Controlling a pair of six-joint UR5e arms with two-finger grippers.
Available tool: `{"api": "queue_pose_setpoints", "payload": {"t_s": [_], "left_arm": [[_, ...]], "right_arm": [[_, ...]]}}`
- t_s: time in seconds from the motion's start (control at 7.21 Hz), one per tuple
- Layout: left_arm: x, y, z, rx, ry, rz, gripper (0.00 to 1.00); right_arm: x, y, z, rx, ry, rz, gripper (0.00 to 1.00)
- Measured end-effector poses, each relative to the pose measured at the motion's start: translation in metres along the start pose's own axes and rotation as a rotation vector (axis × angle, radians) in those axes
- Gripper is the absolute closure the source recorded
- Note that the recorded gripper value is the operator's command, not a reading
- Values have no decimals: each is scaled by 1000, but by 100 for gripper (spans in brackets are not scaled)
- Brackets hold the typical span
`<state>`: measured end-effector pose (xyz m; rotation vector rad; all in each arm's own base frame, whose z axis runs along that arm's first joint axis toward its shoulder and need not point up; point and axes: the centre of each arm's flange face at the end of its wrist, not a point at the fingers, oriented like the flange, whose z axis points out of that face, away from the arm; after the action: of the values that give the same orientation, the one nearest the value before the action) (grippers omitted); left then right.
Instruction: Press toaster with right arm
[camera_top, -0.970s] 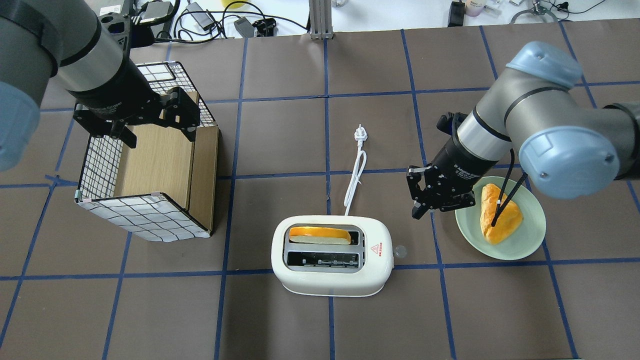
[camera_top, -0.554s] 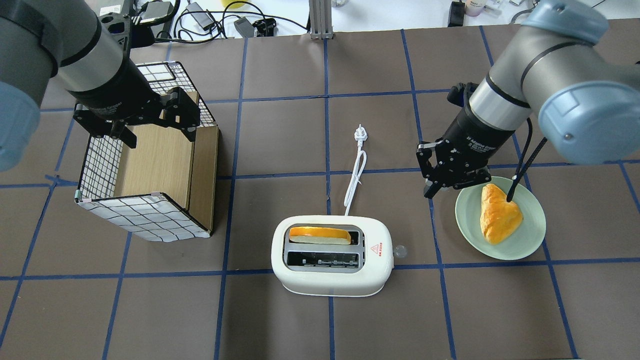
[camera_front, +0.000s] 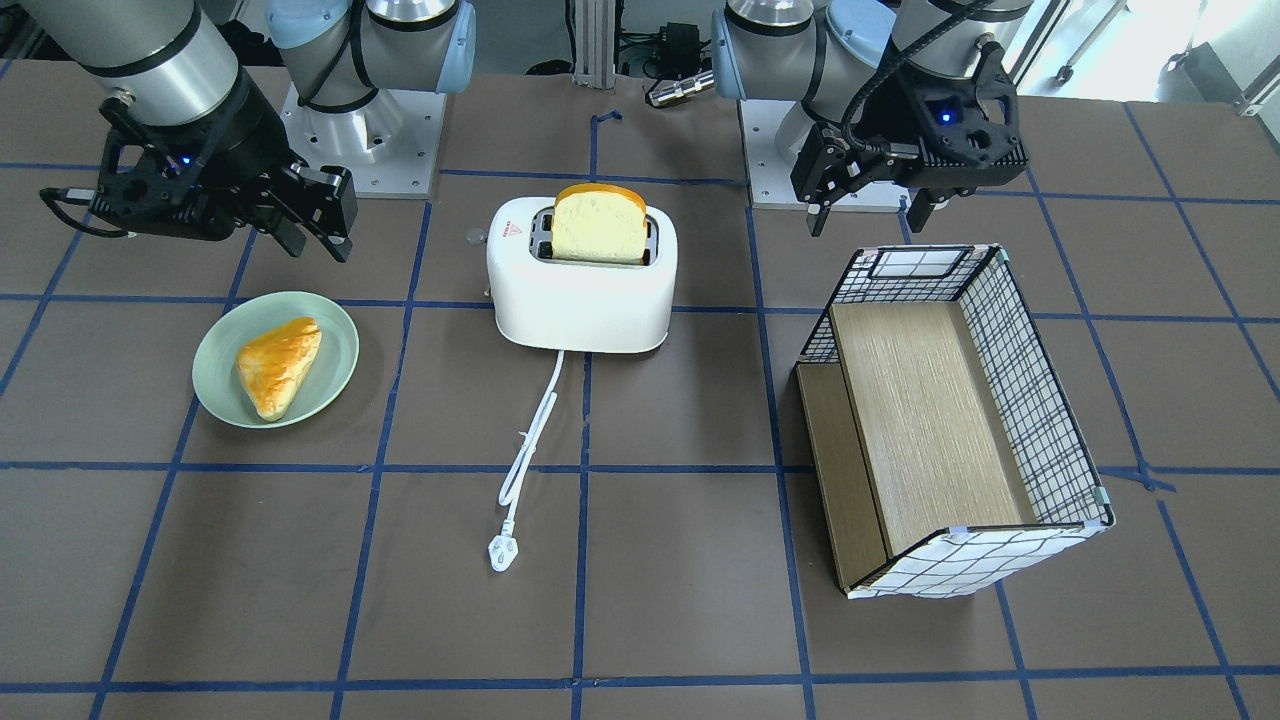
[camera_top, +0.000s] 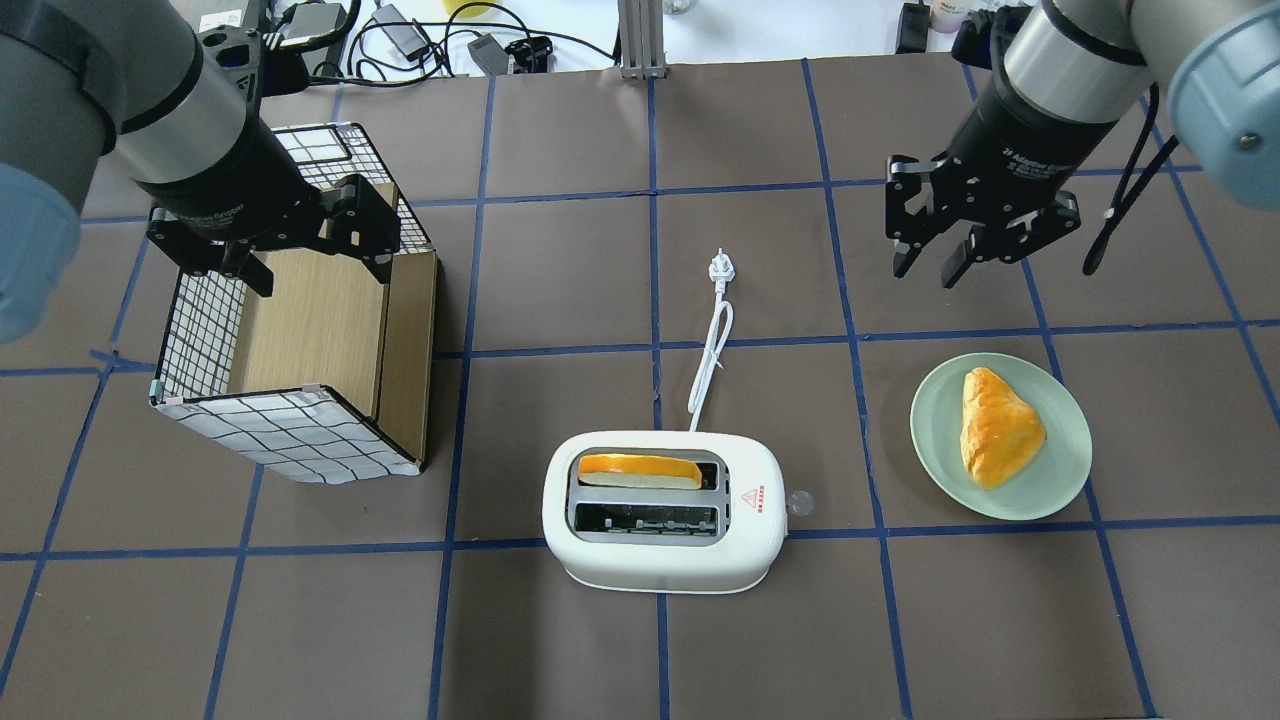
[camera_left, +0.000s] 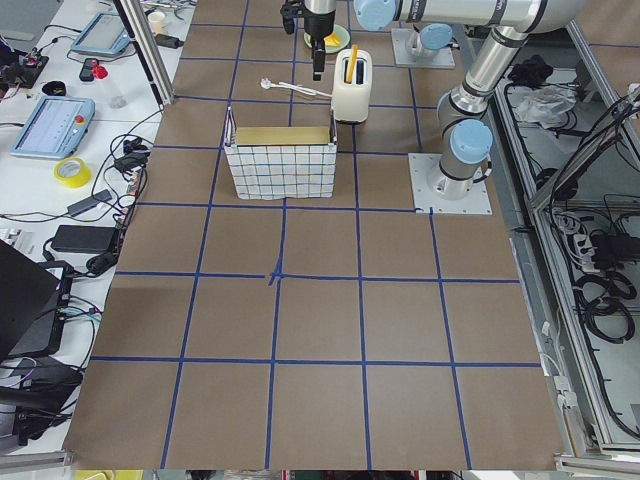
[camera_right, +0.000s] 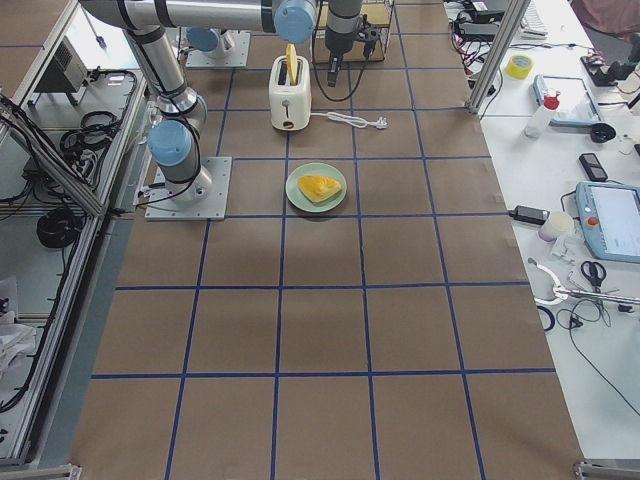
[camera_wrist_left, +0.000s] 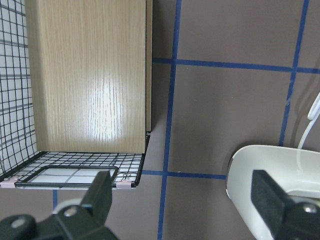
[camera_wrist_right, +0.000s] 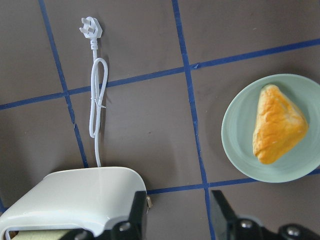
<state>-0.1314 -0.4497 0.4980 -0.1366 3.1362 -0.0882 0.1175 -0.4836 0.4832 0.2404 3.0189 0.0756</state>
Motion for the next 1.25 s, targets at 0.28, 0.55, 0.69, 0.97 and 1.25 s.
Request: {"api": "queue_pose_setpoints", "payload": {"t_s": [0.28, 0.55, 0.69, 0.97, 1.25], "left_arm": [[0, 0, 0, 0, 0, 0, 0], [0, 0, 0, 0, 0, 0, 0], [0, 0, 0, -1, 0, 0, 0], [0, 0, 0, -1, 0, 0, 0], [0, 0, 0, 0, 0, 0, 0]], "right_arm": [[0, -6, -11, 46, 28, -132, 0], [4, -12, -19, 88, 95, -257, 0], [6, -16, -25, 93, 130, -285, 0], [3, -35, -41, 53, 160, -285, 0], [-13, -45, -46, 30, 159, -228, 0]]}}
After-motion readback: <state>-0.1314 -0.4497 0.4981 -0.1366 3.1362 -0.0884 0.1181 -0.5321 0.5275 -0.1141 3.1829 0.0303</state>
